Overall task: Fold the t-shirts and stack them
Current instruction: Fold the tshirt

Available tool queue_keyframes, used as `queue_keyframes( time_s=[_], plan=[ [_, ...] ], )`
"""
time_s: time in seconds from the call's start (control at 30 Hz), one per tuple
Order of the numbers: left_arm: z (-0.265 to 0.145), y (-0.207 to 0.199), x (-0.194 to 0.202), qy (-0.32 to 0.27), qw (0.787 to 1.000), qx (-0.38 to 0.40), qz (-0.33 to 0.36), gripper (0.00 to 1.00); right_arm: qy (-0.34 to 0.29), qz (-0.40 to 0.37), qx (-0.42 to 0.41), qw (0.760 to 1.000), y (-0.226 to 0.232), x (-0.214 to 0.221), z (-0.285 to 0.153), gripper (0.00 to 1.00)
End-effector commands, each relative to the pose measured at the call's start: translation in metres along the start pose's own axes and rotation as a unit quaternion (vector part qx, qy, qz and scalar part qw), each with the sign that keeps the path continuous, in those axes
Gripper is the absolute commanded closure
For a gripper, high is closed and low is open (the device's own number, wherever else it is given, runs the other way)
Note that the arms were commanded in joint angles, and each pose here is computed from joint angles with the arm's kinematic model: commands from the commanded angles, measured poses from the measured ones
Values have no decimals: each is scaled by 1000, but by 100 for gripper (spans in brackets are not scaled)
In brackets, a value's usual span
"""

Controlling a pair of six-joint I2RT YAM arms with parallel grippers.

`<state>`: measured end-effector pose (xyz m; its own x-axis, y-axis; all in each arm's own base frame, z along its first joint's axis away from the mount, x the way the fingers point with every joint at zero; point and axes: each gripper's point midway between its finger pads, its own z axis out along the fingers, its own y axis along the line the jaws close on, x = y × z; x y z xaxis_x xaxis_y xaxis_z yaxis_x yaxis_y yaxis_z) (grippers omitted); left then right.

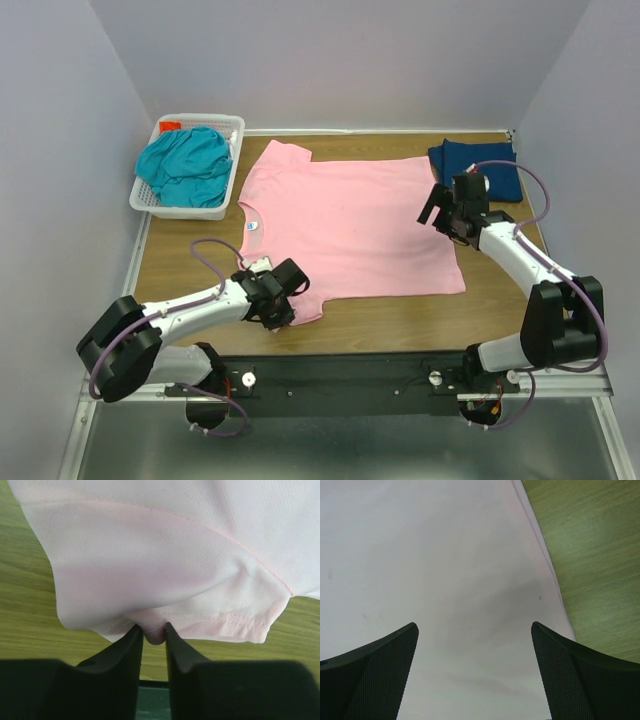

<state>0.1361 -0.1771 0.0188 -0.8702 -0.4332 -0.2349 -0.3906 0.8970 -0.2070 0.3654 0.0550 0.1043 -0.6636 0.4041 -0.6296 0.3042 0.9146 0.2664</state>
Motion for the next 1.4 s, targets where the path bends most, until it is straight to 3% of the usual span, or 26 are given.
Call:
queue_keyframes(
  time_s=[0.0,0.1,0.13,0.43,0.83,1.0,1.23,1.33,1.37],
  plan=[
    [5,7,-11,-26,1000,-16,4,78,-6,15,4,1000,-7,4,-7,0],
    [4,3,-11,-26,1000,-6,5,98,-13,29,4,999,-14,12,-19,0],
    [4,1,-12,-27,1000,0,9,100,-15,33,12,999,-19,16,-21,0],
    [-12,-11,-22,-50,998,44,19,100,6,92,80,993,-69,75,-42,0],
    [-25,-20,-30,-70,994,75,22,100,36,193,115,974,-93,129,-44,1],
    [-30,-21,-32,-78,993,92,17,100,41,197,119,972,-95,133,-44,11],
    [-36,-19,-38,-93,991,91,10,100,40,196,138,970,-102,137,-39,14],
    [-36,-20,-38,-94,991,95,6,100,39,195,143,970,-104,138,-36,20],
    [-35,-19,-39,-96,991,93,4,100,34,195,144,970,-105,137,-35,27]
  ],
)
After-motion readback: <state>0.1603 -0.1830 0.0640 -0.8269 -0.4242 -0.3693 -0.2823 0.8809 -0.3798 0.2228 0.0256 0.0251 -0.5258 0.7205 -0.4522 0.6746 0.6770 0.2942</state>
